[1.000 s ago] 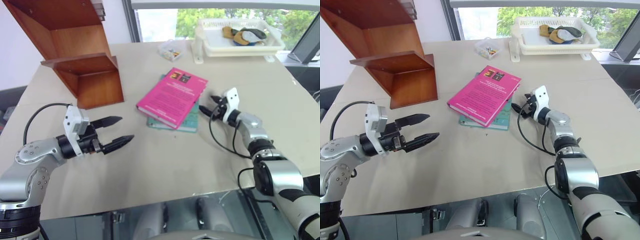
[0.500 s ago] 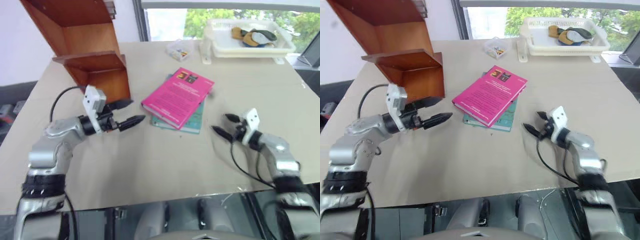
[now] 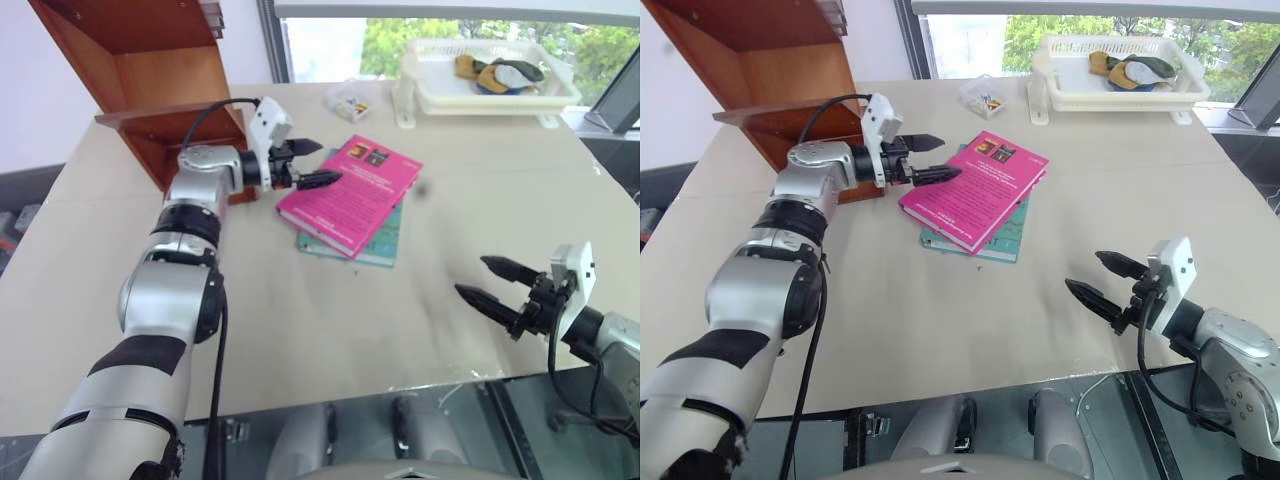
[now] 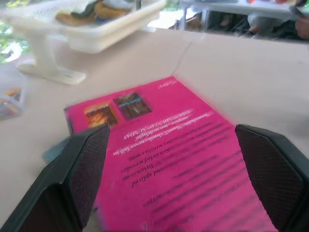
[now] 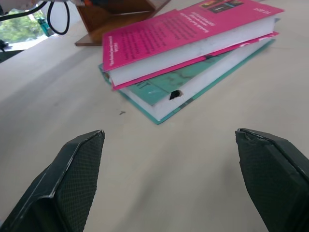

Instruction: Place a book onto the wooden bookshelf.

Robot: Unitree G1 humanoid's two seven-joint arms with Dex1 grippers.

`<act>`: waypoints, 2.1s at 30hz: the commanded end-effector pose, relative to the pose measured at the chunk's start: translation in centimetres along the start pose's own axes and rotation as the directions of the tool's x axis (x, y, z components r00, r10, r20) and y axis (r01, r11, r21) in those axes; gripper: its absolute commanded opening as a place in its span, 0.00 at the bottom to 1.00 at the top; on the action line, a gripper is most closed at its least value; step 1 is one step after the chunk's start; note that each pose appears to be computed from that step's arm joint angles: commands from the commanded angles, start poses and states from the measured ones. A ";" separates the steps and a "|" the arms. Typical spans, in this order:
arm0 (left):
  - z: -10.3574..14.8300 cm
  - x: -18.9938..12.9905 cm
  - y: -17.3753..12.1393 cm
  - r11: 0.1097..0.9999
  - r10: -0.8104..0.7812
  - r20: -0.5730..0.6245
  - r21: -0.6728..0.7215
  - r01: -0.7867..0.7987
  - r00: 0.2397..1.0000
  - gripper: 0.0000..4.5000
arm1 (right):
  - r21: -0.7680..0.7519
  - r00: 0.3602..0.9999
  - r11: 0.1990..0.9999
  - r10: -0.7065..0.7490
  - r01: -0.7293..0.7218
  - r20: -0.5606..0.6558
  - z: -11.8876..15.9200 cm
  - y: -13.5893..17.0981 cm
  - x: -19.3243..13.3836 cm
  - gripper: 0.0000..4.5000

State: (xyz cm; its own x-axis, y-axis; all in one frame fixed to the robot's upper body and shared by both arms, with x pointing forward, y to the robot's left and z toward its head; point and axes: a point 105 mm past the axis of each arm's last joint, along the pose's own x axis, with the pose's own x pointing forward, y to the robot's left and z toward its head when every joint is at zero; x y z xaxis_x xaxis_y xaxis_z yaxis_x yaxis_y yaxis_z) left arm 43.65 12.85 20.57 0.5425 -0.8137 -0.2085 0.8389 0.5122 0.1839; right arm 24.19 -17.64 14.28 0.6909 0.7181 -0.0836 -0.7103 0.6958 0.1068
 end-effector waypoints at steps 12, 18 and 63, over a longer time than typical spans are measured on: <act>-1.8 -0.6 -1.3 0.988 -0.149 -0.108 -0.057 0.144 0.983 1.00 | -0.063 0.998 0.996 -0.059 0.059 0.006 0.8 -0.1 -0.7 0.99; -3.9 -3.1 -1.5 0.975 -0.219 -0.211 -0.091 0.204 0.953 1.00 | -0.069 0.999 0.997 -0.040 0.040 0.007 1.0 -0.2 -0.3 0.99; -5.2 -3.8 -1.7 0.830 -0.167 -0.024 -0.543 0.128 0.986 1.00 | -0.143 0.963 0.965 0.237 -0.219 0.130 4.4 2.5 -1.5 0.99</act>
State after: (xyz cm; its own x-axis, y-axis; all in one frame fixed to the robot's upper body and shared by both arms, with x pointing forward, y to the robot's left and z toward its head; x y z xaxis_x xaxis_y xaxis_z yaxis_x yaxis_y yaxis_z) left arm 40.77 16.57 16.04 0.4244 -0.8648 -0.2682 0.7930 0.4980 -0.3510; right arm 22.43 -17.15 17.69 0.5321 0.8454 0.0464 -0.8466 0.5305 0.0423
